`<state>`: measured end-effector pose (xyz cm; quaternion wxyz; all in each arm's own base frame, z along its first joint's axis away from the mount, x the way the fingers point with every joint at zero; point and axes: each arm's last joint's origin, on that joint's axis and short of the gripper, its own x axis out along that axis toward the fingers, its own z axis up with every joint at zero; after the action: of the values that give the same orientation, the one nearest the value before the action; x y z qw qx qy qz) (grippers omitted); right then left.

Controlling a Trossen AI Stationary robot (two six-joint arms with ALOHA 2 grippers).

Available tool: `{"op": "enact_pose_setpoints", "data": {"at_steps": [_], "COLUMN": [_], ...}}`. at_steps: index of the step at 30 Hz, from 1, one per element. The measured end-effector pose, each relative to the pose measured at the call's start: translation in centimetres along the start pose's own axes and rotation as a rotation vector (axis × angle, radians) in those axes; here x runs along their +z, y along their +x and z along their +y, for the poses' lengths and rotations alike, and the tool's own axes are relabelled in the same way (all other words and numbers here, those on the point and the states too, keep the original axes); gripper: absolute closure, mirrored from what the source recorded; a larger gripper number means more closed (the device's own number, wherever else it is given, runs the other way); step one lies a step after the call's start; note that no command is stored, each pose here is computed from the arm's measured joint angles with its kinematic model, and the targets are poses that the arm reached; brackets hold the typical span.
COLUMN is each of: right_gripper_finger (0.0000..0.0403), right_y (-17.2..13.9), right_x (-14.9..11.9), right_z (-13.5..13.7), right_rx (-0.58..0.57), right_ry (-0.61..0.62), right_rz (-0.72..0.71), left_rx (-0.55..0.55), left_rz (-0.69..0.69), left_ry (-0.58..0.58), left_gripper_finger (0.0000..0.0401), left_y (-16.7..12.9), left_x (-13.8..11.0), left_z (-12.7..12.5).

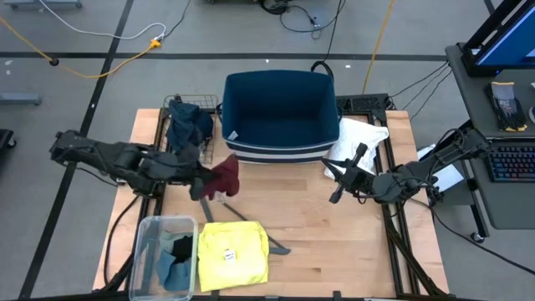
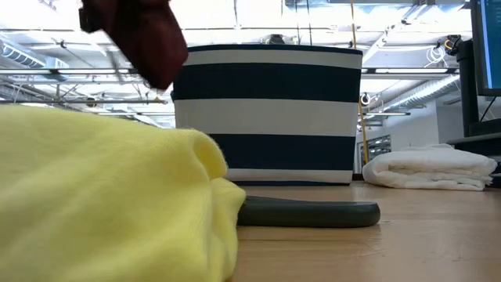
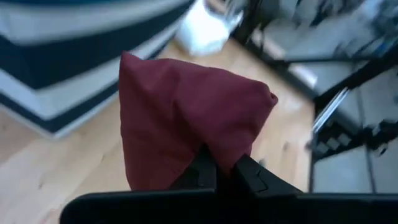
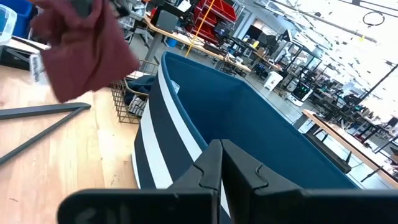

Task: Pick & Place Cloths
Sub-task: Put the red shorts into the wire basket

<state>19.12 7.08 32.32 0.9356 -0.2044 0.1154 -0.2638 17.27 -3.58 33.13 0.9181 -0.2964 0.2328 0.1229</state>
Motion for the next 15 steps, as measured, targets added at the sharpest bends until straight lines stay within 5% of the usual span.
{"op": "enact_pose_setpoints", "data": {"at_steps": [10,15], "right_gripper_finger": [0.0403,0.0403], "right_y": [0.0,0.0], "right_x": [0.0,0.0], "right_z": [0.0,0.0], "right_rx": [-0.001,-0.001], "right_ry": [0.000,0.000], "right_rz": [0.000,0.000], "left_rx": [-0.145,-0.073], "left_rz": [-0.385,-0.566], "left_ry": [0.084,0.133], "left_gripper_finger": [0.0400,0.0400], "left_y": [-3.8,-5.4], "left_x": [2.8,3.9], "left_z": [-1.1,-0.9]}}
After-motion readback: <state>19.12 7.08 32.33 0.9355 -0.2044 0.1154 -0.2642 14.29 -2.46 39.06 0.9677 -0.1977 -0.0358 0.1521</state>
